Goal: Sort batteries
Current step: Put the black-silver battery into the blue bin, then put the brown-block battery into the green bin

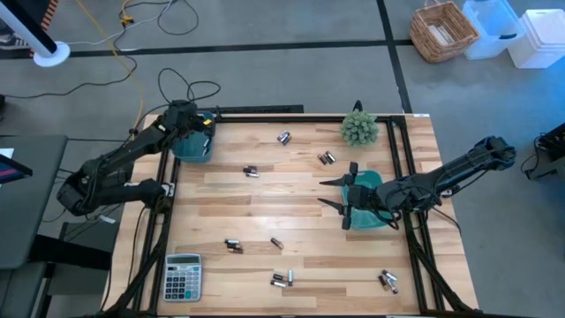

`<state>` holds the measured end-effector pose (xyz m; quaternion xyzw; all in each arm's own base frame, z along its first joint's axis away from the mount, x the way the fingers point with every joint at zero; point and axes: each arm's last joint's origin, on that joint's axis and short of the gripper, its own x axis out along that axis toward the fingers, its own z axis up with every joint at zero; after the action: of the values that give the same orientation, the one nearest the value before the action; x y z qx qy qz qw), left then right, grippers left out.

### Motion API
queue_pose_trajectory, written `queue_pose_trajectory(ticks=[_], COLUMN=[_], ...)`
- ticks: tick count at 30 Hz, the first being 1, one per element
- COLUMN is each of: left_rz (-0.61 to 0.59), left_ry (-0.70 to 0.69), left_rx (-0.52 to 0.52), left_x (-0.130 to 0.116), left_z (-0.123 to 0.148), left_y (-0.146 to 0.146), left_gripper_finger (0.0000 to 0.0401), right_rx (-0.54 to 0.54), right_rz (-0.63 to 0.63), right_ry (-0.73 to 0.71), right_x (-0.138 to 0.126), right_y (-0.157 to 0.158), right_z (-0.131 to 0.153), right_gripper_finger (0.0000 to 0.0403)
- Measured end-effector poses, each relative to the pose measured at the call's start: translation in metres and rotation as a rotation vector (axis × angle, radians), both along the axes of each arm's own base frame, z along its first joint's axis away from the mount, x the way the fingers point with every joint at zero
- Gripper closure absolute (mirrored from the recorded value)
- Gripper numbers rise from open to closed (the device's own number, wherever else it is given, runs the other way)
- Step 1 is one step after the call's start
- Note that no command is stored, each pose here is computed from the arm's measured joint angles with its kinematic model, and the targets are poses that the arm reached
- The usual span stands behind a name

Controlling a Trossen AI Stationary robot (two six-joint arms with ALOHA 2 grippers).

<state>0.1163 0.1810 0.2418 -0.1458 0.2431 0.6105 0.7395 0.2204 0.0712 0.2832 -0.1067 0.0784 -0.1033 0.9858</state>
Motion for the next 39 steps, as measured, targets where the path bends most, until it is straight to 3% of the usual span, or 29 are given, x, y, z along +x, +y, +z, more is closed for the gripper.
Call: queue_pose_trajectory(ticks=[10,16,23,29,33,39], left_rz=[-0.051,-0.348,-0.637,-0.772,-0.812,-0.818], left_ry=[0.009,-0.069,0.046,-0.032,-0.083,-0.072], left_rx=[-0.005,-0.058,-0.157,-0.06,-0.004,0.054], left_x=[0.003,0.026,0.066,0.092,0.096,0.095], left_z=[0.0,-0.002,-0.027,-0.018,-0.005,0.007], left_y=[-0.002,-0.013,-0.034,-0.057,-0.074,-0.104], left_gripper_finger=[0.0258,0.0258,0.0259,0.026,0.026,0.026], right_rx=[0.0,0.0,0.047,0.094,0.128,0.174], right_rz=[0.0,-0.001,-0.041,-0.105,-0.154,-0.108], right_ry=[0.0,0.0,-0.009,0.015,0.071,0.177], right_x=[0.0,0.0,0.002,0.009,0.016,0.034], right_y=[0.0,0.0,-0.008,-0.019,-0.027,-0.028], right_z=[0.0,0.0,0.0,-0.007,-0.019,-0.044], right_gripper_finger=[0.0179,0.0179,0.0179,0.0179,0.0179,0.0179])
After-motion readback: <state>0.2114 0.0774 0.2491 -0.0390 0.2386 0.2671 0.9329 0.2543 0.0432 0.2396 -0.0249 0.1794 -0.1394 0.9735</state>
